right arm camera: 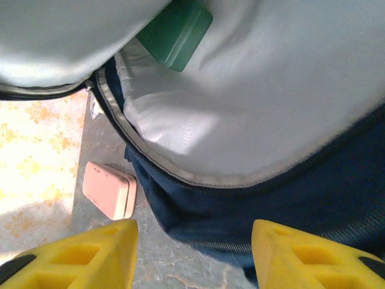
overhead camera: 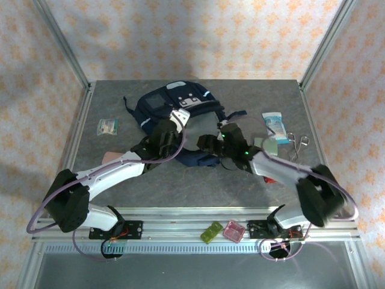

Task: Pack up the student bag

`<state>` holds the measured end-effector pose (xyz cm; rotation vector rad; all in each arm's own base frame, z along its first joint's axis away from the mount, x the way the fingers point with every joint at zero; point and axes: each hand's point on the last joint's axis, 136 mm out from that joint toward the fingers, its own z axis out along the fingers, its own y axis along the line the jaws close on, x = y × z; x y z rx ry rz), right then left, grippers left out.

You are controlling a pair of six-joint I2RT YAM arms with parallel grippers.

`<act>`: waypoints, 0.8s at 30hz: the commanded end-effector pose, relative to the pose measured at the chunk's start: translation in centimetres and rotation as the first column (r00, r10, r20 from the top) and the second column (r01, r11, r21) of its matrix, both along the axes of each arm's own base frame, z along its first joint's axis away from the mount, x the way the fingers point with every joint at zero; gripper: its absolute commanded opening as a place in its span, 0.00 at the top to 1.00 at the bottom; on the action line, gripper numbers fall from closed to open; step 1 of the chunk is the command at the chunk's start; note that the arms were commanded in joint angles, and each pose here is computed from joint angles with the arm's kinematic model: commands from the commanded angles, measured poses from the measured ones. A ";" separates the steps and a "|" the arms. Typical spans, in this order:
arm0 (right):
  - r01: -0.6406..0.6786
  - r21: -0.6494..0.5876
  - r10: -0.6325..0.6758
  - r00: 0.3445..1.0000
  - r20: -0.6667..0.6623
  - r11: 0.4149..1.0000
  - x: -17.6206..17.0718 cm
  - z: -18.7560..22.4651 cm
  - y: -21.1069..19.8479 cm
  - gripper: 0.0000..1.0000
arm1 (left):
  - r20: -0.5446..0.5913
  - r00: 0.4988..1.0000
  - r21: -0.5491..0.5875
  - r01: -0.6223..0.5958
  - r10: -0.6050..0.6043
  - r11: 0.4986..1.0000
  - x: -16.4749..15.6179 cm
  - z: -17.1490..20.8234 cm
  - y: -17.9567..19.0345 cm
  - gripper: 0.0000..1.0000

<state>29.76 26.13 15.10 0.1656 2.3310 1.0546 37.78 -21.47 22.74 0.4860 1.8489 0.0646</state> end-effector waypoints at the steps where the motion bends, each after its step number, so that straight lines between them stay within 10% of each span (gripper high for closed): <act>1: 0.044 -0.095 -0.040 0.998 0.042 0.995 -1.3 -0.6 -2.9 0.47 | -0.027 1.000 -0.150 -0.015 0.011 0.989 -0.4 1.6 -1.2 0.52; 13: -0.072 -0.125 0.099 0.968 0.229 0.990 -3.5 3.7 -0.9 0.33 | -0.287 0.925 -0.428 -0.356 0.249 0.830 -5.0 -2.3 5.3 0.01; 21: -0.138 -0.082 0.155 0.953 0.259 0.987 -3.7 4.8 2.4 0.33 | -0.687 0.609 -0.493 -0.792 0.397 0.361 -6.6 -9.3 18.0 0.01; 24: -0.158 -0.075 0.172 0.953 0.249 0.985 -4.0 4.4 3.4 0.33 | -0.750 0.510 -0.420 -0.859 0.421 0.291 -7.3 -11.3 20.0 0.02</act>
